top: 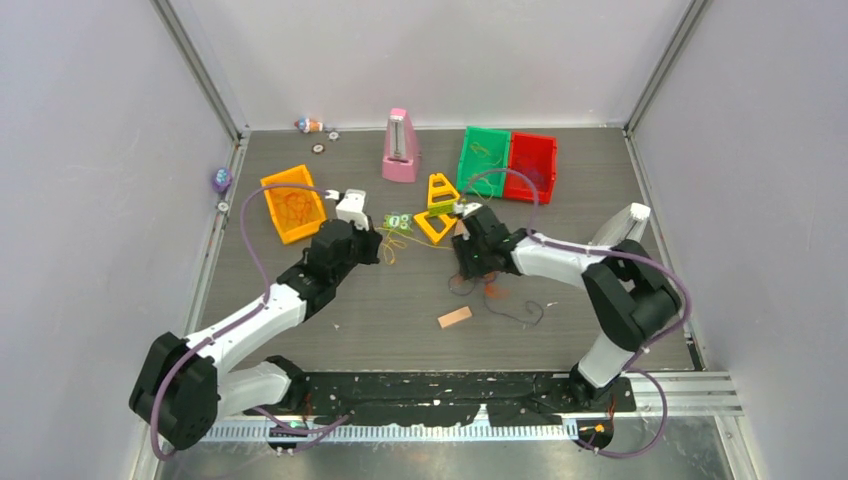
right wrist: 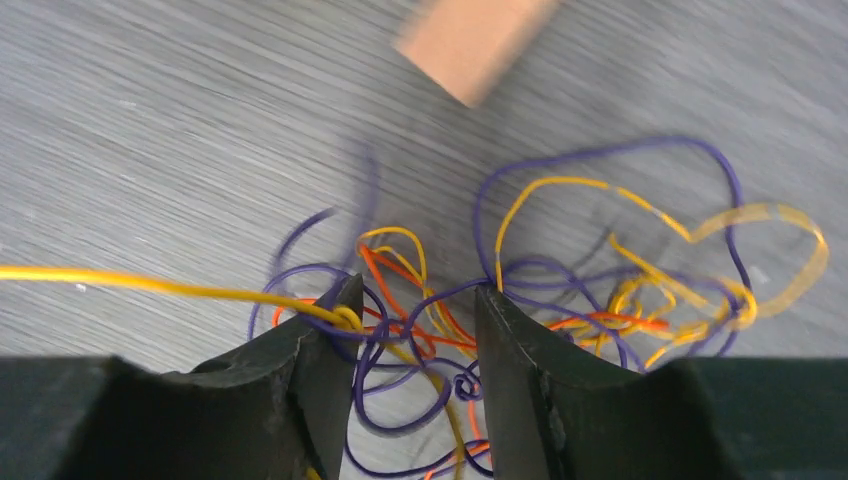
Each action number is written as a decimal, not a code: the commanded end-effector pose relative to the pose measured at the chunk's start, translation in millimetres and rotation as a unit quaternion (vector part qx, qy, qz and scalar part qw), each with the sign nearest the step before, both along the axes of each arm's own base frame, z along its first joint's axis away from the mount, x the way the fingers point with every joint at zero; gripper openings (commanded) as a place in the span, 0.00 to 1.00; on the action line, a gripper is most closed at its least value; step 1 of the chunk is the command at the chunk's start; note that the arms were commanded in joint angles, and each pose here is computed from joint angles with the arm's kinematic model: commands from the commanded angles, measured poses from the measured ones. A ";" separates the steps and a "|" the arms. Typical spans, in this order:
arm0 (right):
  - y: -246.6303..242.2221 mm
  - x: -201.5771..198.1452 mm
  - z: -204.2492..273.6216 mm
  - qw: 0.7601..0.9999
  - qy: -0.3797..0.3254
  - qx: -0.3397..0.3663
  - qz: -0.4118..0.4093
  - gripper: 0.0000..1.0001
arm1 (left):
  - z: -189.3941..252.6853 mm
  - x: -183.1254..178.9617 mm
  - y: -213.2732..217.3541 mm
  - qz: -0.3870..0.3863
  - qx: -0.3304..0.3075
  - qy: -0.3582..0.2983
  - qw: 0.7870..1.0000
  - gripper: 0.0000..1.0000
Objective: Untangle the cables
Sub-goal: Untie the cable.
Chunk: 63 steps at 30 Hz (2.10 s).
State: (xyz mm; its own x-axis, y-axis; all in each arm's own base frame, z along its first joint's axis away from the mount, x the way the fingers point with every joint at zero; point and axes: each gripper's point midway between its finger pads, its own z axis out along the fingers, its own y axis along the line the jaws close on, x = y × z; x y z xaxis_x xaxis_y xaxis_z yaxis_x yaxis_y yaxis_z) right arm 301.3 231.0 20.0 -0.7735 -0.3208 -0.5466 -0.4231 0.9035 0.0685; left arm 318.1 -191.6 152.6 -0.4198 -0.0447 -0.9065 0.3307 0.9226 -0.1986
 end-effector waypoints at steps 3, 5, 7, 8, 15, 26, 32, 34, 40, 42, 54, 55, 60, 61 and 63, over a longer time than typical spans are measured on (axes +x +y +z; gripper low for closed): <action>-77.6 -10.8 5.3 0.987 0.017 0.055 -0.148 0.48 | 25.7 16.2 28.4 0.082 -0.065 -0.045 0.994 0.00; -90.1 -7.3 18.2 0.982 0.001 0.075 -0.175 0.49 | 20.7 17.8 35.1 0.099 -0.066 -0.036 0.992 0.00; -98.5 -7.6 22.3 0.978 -0.005 0.082 -0.191 0.50 | 17.0 19.4 40.4 0.113 -0.071 -0.027 0.991 0.00; -100.4 -7.9 23.3 0.977 -0.006 0.085 -0.195 0.51 | 14.3 20.4 42.9 0.119 -0.072 -0.022 0.990 0.00; -114.1 -8.1 35.6 0.970 -0.031 0.095 -0.222 0.56 | -1.1 26.8 59.1 0.163 -0.071 0.015 0.984 0.00; -103.7 -8.9 80.0 0.973 -0.083 0.136 -0.167 0.93 | -12.0 29.9 48.1 0.124 -0.039 0.058 0.990 0.09; -94.5 -9.2 91.8 0.975 -0.082 0.151 -0.141 0.99 | -26.7 22.7 54.0 0.130 0.000 0.107 0.986 0.49; -91.2 -8.8 94.1 0.976 -0.082 0.155 -0.131 1.00 | -31.0 14.7 57.5 0.132 0.006 0.121 0.984 0.66; -83.4 -3.5 99.1 0.977 -0.086 0.159 -0.108 1.00 | -26.7 -15.7 65.0 0.126 0.018 0.169 0.977 1.00; -81.8 -1.6 99.3 0.977 -0.087 0.161 -0.105 1.00 | -18.8 -23.1 68.9 0.127 0.024 0.175 0.976 0.99; -63.5 2.9 108.5 0.977 -0.090 0.182 -0.072 1.00 | 26.5 -39.9 78.5 0.129 0.016 0.158 0.979 0.99; -63.1 2.9 108.2 0.977 -0.090 0.182 -0.071 1.00 | 25.4 -39.1 75.3 0.124 0.013 0.163 0.979 0.99; -58.5 4.4 108.7 0.976 -0.089 0.190 -0.062 1.00 | 19.3 -20.6 47.2 0.091 -0.011 0.194 0.977 1.00; -55.9 3.3 109.3 0.975 -0.087 0.194 -0.056 1.00 | 17.6 -15.9 43.0 0.088 -0.013 0.199 0.976 1.00; -53.1 2.4 111.4 0.975 -0.086 0.199 -0.049 0.99 | 8.4 -6.0 36.7 0.086 -0.011 0.208 0.974 0.99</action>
